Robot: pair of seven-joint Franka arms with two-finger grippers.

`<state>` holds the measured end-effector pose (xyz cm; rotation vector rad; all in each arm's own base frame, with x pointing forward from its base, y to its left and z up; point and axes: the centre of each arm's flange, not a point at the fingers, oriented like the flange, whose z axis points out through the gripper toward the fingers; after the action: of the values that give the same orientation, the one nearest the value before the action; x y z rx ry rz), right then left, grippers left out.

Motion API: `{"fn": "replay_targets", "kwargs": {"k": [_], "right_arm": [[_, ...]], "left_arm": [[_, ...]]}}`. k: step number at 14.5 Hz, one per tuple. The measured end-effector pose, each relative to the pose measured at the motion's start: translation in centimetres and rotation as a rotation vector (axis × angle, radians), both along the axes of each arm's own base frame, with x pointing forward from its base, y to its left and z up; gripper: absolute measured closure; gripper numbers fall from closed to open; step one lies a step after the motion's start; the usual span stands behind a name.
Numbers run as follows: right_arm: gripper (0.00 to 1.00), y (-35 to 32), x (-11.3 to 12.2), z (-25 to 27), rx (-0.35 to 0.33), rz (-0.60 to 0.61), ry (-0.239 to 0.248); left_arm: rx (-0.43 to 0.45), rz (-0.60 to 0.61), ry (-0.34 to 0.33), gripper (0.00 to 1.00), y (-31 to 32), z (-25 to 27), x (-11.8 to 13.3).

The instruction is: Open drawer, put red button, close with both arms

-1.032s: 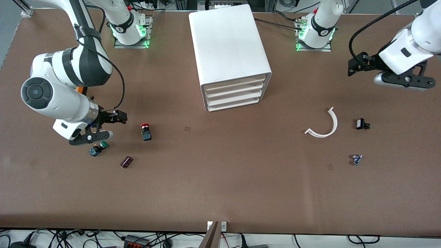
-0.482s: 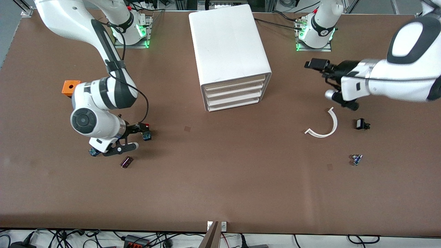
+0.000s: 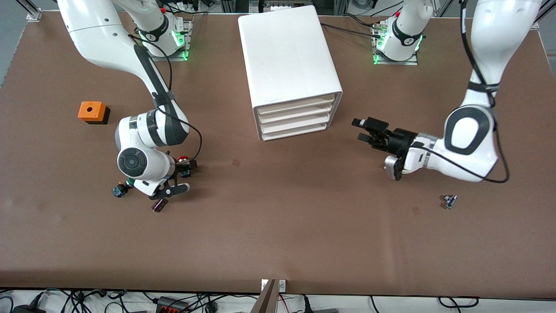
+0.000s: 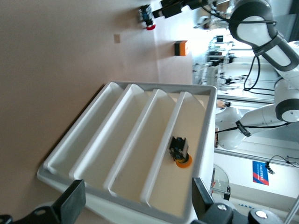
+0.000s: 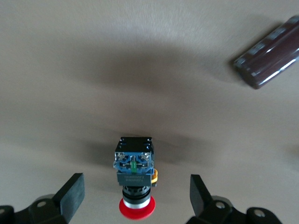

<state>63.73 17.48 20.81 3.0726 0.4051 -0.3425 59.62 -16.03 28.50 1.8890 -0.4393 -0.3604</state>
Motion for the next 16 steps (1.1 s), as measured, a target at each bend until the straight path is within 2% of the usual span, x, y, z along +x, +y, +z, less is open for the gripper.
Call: {"fn": "replay_targets", "kwargs": {"k": [4, 8, 10, 11, 14, 15, 16], "right_arm": [[0.00, 0.5, -0.5, -1.6, 0.007, -0.006, 0.028], [0.00, 0.6, -0.8, -2.9, 0.008, -0.011, 0.048], [0.03, 0.5, -0.9, -3.4, 0.005, -0.015, 0.056], [0.15, 0.3, -1.0, -3.5, 0.003, -0.017, 0.060], [0.49, 0.0, -0.9, -3.4, 0.000, -0.022, 0.064], [0.57, 0.0, -0.8, -3.3, 0.001, -0.022, 0.061], [0.57, 0.2, -0.6, -2.9, 0.005, -0.021, 0.051]], "left_arm": [[-0.156, -0.034, -0.050, 0.00, -4.7, -6.7, -2.9], [-0.183, -0.050, -0.062, 0.00, -8.1, -11.5, -8.3], [-0.199, -0.054, -0.071, 0.07, -8.3, -12.1, -9.5], [-0.200, -0.054, -0.075, 0.12, -8.2, -12.0, -9.6], [-0.211, -0.062, -0.064, 0.44, -8.1, -11.5, -10.2], [-0.214, -0.066, -0.058, 0.54, -8.1, -11.6, -10.7], [-0.216, -0.070, -0.055, 0.63, -8.1, -11.8, -11.0]]}}
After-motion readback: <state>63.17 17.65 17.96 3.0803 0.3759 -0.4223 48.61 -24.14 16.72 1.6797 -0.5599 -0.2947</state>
